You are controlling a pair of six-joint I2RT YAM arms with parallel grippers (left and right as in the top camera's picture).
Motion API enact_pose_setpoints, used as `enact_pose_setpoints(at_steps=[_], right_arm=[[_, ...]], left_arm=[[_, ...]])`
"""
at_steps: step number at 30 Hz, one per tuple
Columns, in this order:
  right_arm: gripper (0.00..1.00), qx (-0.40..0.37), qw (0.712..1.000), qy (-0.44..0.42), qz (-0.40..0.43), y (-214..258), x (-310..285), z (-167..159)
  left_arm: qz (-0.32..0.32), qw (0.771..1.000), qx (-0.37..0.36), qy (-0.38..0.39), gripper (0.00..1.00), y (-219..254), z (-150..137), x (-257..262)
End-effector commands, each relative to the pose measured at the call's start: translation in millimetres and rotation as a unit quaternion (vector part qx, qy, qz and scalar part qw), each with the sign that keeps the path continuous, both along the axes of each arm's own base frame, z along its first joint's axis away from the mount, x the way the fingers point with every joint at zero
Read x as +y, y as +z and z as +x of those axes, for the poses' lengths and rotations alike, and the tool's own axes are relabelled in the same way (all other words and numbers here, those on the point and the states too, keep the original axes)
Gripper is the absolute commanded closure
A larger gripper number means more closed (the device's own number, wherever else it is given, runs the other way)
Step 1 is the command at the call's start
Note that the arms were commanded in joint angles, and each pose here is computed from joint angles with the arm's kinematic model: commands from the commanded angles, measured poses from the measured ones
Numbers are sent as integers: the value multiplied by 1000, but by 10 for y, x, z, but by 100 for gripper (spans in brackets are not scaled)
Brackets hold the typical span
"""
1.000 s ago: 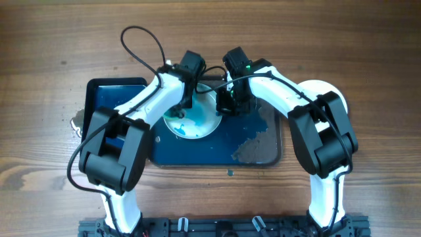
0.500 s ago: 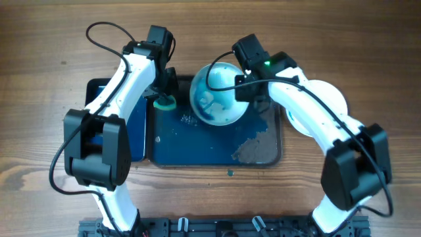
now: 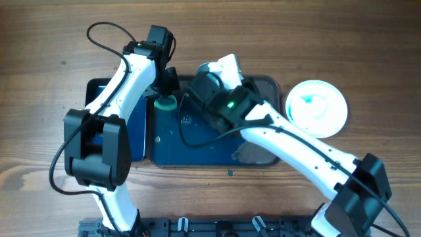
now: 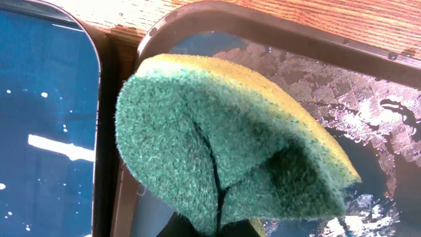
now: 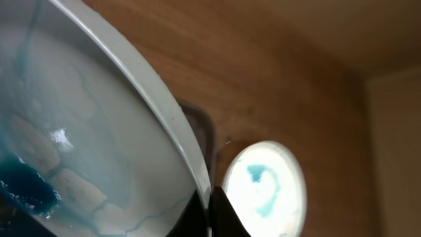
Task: Clean dirty plates on tray and stack at the side
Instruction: 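Lift the third plate with the right gripper and carry it right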
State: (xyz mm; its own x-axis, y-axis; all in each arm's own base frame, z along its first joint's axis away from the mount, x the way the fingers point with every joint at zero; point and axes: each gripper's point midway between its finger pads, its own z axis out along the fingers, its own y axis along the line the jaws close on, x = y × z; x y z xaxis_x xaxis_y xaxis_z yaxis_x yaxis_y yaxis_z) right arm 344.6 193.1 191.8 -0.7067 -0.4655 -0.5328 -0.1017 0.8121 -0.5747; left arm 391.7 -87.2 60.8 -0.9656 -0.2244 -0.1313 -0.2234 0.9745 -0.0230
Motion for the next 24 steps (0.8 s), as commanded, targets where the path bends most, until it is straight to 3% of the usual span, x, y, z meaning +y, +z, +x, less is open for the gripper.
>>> enact_pose_setpoints(at_steps=[1,10,13,16,19,21,24], right_arm=[[96,-64,996,9,-68,363,-60,1],[96,-160,975,-17,-155,777,-148,-22],[96,-158,976,-9,-150,763,-97,-46],[96,-51,994,36,-91,342,40,-138],[96,39,999,6,-15,-10,-49,-288],[96,118,991,-13,54,-250,-72,-366],[96,227,962,23,150,-473,48,-404]], left_arm=[[-11,1000,-17,4,96,118,46,-44],[-11,1000,-17,4,96,118,46,-44],[-11,1000,-17,4,96,118,46,-44],[-11,1000,-17,4,96,118,45,-44],[-11,1000,-19,4,96,120,55,-46],[-13,1000,-24,4,96,124,80,-52],[-14,999,-28,4,96,129,102,-58]])
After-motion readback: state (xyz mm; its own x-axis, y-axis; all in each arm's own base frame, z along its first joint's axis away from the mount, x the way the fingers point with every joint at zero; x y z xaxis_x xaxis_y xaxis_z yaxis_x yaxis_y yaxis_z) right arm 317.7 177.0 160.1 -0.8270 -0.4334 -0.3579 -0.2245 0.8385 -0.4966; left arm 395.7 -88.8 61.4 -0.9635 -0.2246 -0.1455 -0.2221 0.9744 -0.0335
